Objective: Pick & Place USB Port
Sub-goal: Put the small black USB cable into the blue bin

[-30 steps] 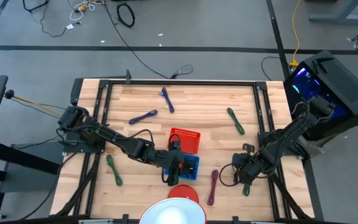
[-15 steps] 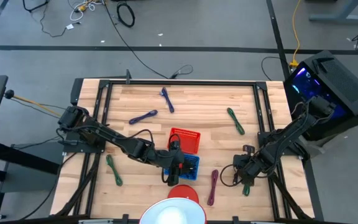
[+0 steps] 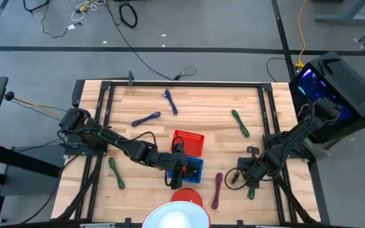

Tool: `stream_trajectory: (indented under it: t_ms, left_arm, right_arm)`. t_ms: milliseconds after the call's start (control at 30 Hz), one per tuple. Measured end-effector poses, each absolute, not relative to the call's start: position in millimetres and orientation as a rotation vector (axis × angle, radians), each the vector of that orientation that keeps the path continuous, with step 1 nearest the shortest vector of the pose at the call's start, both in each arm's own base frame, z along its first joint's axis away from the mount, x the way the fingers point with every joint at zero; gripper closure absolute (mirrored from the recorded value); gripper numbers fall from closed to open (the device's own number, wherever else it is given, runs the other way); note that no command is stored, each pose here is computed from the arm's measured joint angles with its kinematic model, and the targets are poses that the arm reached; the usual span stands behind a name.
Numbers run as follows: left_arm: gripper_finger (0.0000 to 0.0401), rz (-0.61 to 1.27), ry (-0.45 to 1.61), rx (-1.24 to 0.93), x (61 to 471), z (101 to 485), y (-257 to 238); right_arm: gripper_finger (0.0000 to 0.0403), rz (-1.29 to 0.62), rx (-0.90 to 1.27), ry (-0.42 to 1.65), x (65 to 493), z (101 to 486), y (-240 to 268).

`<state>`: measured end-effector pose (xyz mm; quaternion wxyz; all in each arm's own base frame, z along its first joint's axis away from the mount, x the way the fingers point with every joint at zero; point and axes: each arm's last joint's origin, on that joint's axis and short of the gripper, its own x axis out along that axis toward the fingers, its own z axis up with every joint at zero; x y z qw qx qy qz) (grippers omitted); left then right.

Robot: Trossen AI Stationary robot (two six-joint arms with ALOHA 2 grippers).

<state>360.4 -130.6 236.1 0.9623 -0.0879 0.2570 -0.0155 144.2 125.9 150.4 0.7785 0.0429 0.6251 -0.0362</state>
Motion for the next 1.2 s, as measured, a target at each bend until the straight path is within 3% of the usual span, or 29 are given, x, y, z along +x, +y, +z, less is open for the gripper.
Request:
stream_trajectory:
  t_ms: [100,600,767,1200]
  left_arm:
    - [0.0211,-0.031,0.521,-0.178,360,236,-131]
    - [0.0211,0.004,0.511,-0.175,362,236,-126]
    - [0.0211,0.004,0.509,-0.176,362,236,-126]
    - [0.0211,0.157,0.472,-0.121,363,237,-118]
  right_arm:
    - [0.0390,-0.058,0.067,1.351,144,150,126]
    - [0.0401,-0.115,-0.003,1.286,178,165,91]
    - [0.0402,-0.144,-0.009,1.185,193,194,73]
    - [0.0403,0.088,0.137,0.709,205,301,79]
